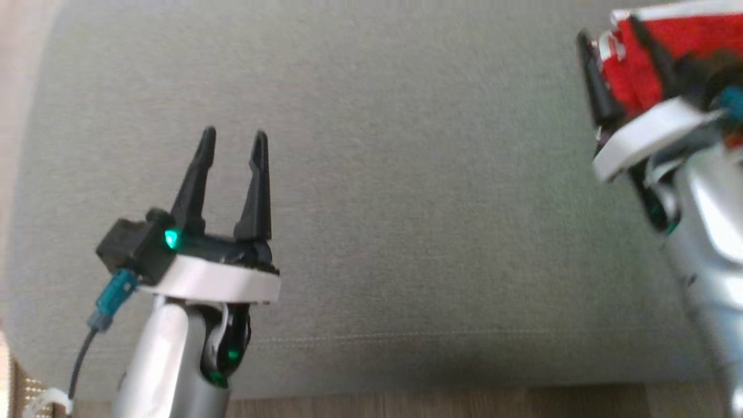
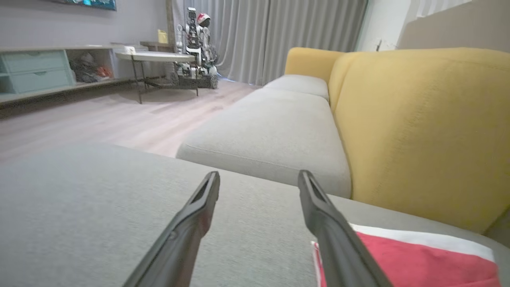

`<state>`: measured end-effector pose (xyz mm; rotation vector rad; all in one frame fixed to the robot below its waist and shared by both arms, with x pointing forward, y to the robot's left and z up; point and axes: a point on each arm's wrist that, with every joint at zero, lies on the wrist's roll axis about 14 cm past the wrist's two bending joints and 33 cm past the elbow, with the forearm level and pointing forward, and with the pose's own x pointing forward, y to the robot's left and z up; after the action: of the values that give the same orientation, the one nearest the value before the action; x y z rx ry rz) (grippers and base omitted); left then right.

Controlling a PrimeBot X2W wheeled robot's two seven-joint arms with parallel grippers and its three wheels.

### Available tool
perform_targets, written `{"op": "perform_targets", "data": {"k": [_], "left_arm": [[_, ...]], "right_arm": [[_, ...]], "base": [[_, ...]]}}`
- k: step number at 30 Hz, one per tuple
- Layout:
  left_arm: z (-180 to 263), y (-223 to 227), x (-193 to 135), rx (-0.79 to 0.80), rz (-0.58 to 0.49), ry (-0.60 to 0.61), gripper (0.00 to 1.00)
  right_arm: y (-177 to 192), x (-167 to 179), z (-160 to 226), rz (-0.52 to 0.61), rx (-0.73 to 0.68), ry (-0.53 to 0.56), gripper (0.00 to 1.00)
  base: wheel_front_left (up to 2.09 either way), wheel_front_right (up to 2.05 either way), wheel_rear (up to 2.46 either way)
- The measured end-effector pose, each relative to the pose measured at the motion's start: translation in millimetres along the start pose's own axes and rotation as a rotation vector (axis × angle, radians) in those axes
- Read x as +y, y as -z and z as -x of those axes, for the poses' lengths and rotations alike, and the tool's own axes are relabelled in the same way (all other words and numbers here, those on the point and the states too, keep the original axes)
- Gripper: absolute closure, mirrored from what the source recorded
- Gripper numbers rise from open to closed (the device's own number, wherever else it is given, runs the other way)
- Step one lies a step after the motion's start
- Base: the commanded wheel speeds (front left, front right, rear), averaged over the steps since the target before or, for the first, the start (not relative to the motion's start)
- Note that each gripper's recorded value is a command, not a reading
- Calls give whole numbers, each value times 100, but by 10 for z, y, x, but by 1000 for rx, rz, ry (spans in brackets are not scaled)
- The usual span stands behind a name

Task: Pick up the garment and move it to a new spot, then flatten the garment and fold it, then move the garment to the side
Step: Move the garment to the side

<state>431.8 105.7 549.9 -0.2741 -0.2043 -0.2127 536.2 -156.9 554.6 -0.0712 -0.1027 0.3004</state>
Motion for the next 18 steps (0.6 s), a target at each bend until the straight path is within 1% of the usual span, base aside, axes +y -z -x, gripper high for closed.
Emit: {"op": "perform_targets", "data": {"k": [3, 6, 10, 12, 14, 18], "left_arm": [[190, -55, -1, 4, -6, -14, 0], [389, -61, 38, 17, 1, -47, 0], [606, -96, 121, 20, 7, -107, 0], [685, -104, 128, 21, 8, -116, 0], [741, -86, 135, 29, 9, -125, 0], [786, -82, 132, 32, -2, -128, 0]], "right_arm": [[-20, 252, 149, -50, -30, -13, 0], [-11, 377, 358, -135, -56, 26, 0], [119, 579, 698, -194, -41, 60, 0], [195, 675, 856, -192, -22, 59, 0], [236, 673, 971, -199, -14, 80, 0], [151, 656, 1055, -171, -40, 90, 0]], "base": [[0, 0, 0], [0, 0, 0], [0, 0, 0], [0, 0, 0], [0, 0, 0], [0, 0, 0]]}}
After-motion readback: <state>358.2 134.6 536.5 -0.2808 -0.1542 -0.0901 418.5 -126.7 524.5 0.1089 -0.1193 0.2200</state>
